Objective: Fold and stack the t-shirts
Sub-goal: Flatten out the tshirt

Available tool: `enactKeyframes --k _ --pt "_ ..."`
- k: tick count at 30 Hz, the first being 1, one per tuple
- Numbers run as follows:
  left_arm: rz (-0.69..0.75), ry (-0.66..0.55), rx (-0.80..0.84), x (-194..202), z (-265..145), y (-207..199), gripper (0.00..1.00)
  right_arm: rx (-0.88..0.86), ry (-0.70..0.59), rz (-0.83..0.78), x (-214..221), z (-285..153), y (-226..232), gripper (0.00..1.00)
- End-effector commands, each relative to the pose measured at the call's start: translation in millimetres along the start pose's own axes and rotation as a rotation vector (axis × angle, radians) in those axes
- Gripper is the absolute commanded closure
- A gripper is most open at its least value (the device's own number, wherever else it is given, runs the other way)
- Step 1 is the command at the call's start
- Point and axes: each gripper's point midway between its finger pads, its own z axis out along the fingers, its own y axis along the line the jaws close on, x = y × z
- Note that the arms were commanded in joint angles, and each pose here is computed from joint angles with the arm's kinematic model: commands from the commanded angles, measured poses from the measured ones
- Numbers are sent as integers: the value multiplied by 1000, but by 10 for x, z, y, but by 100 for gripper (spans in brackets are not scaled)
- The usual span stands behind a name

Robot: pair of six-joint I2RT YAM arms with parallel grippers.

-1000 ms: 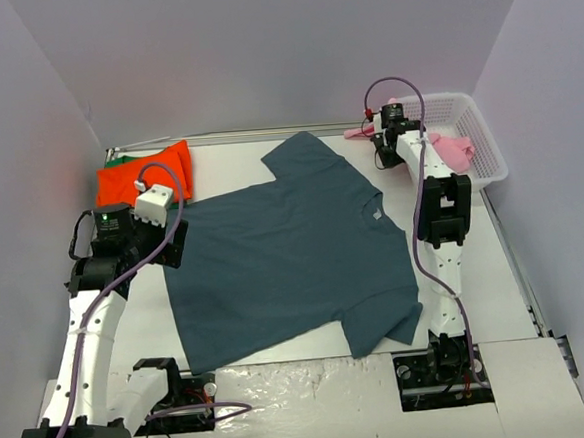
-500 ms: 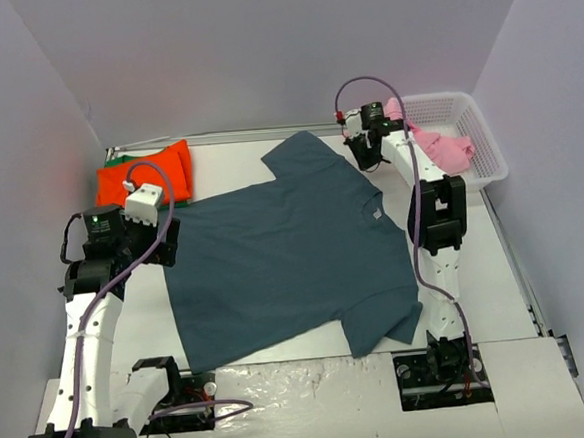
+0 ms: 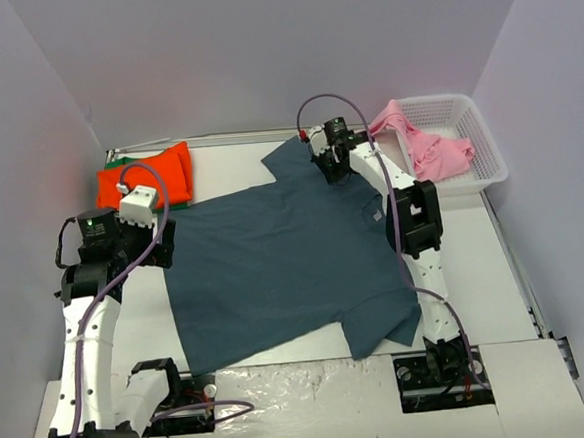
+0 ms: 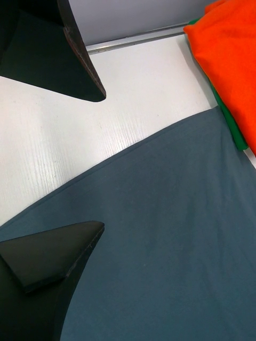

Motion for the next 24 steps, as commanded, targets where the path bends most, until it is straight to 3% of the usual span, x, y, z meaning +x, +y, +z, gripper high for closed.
enactKeyframes --k 1,9,24 --pt "-18 -30 10 -52 -44 -20 6 9 35 -6 52 121 26 100" --pt "-24 -37 14 -54 -44 -15 6 50 87 2 202 310 0 100" --pt "-38 -46 25 -62 -74 -26 6 166 144 119 524 411 -559 100"
